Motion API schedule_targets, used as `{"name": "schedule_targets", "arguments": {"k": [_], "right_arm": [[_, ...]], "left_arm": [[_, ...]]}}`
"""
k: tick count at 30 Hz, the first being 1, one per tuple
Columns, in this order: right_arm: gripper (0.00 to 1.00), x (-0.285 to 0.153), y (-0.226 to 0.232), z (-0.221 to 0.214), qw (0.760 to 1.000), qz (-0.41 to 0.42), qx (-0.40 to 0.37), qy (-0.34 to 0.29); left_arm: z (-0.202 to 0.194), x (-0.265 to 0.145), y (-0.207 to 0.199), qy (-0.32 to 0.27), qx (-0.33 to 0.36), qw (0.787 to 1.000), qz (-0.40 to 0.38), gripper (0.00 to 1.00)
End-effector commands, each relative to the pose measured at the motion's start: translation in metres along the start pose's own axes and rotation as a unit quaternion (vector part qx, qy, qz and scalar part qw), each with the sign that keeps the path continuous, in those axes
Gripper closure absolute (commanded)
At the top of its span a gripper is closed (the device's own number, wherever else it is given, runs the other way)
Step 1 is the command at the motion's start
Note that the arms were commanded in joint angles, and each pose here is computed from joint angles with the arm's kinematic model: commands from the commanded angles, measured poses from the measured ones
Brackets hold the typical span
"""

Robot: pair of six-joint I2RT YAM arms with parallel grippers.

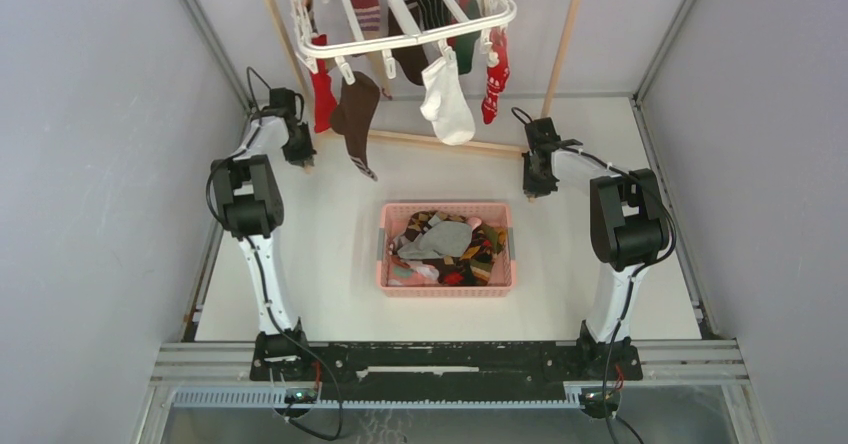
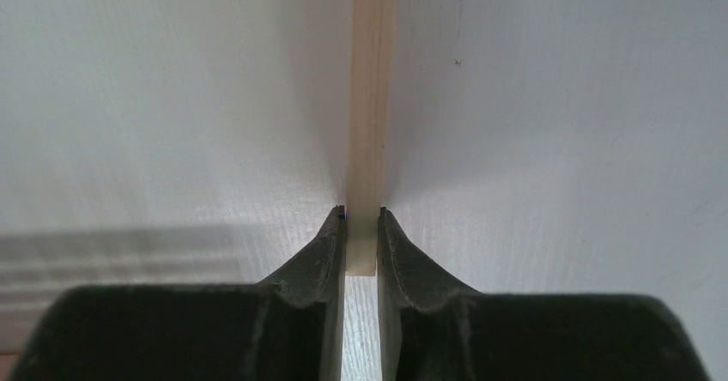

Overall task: Remove the socks clipped to the hanger
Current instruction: Move the clothesline to the center of the board.

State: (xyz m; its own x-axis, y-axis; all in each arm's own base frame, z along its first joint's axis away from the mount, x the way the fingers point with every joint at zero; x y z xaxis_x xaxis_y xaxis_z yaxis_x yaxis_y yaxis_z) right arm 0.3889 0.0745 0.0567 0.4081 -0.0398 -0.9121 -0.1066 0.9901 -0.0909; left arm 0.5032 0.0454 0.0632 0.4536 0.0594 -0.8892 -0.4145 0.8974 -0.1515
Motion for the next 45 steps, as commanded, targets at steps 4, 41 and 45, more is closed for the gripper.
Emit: {"name": "schedule_targets", "arguments": {"k": [4,41,45], "right_arm": [[1.0,-0.016,0.003,-0.014,1.0,0.007,-0.017,0.019],[1.0,-0.033,-0.003,-0.049,0.999,0.024,0.027,0.014],[0.92,-0.032,-0.004,-0.05,0.999,0.033,0.034,0.012]], "left_arm": [[0.007,-0.013,-0.005,-0.017,-0.01,1.0,0.01,1.0],[-0.139,-0.065,0.033,0.021,-0.121,0.992,0.023,0.97],[-0.138,-0.072,0.033,0.015,-0.122,0.992,0.023,0.74]]}}
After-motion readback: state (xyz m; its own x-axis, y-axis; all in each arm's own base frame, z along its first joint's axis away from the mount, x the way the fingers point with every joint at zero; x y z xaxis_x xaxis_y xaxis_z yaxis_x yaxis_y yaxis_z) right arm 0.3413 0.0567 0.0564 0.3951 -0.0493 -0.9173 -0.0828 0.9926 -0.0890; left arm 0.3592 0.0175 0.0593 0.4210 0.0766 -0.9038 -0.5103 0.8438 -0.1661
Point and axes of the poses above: each gripper's point midway between its finger pads, its own x axis out along the fingers, its own y axis along the line the jaws close on, z = x × y, the point moved 4 cm from there along -x, back along the fingers, and after that the axes turned 12 degrees about -x, right-handed, at the moved point
